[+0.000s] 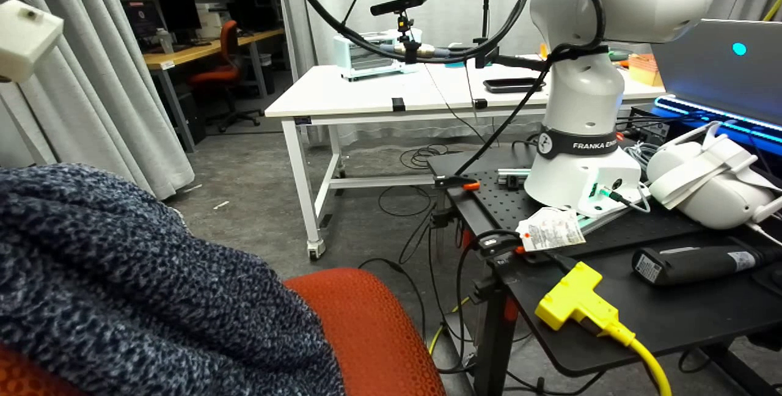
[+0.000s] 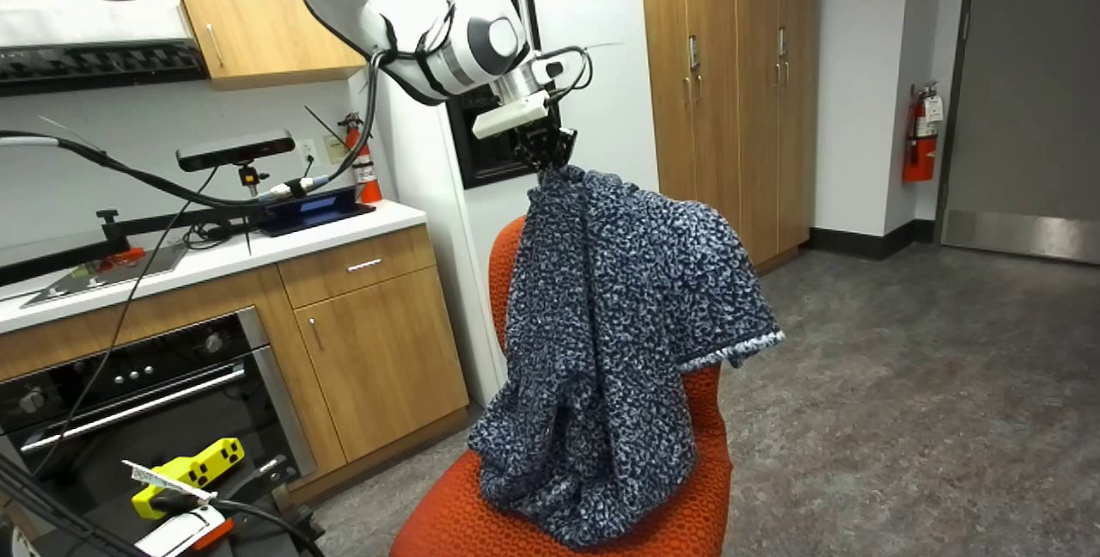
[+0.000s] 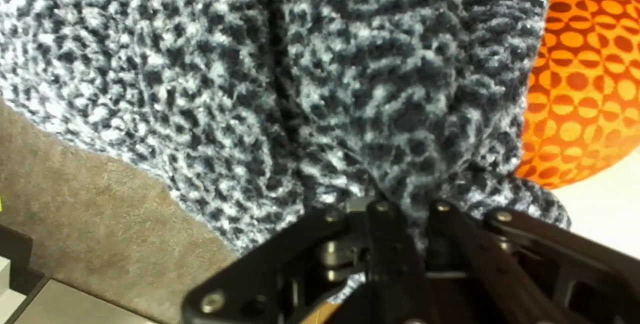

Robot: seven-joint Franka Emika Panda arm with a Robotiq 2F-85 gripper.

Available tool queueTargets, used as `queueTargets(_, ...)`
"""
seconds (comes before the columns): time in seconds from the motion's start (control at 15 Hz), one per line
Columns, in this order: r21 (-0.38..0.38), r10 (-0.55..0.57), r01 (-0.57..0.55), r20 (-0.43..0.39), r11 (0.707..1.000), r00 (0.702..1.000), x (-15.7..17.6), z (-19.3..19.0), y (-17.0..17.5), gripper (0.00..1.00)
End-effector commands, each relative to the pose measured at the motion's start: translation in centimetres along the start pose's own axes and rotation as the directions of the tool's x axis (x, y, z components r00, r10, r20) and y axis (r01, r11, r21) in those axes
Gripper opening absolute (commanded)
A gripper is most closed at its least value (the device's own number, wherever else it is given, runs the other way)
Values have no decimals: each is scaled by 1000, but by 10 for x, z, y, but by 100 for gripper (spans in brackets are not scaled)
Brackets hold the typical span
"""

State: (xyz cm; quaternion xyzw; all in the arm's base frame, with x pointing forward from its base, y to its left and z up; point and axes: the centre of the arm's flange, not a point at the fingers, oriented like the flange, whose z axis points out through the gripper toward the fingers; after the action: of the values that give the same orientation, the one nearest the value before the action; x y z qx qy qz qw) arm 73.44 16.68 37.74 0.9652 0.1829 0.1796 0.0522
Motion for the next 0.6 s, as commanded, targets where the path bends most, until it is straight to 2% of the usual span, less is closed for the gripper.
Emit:
queueTargets(0.0,8,71,-71,-54,997,996,-46,-54,12,2)
queueTargets(0.53,-27,181,-190,-185,981,966,-114,-149,30,2)
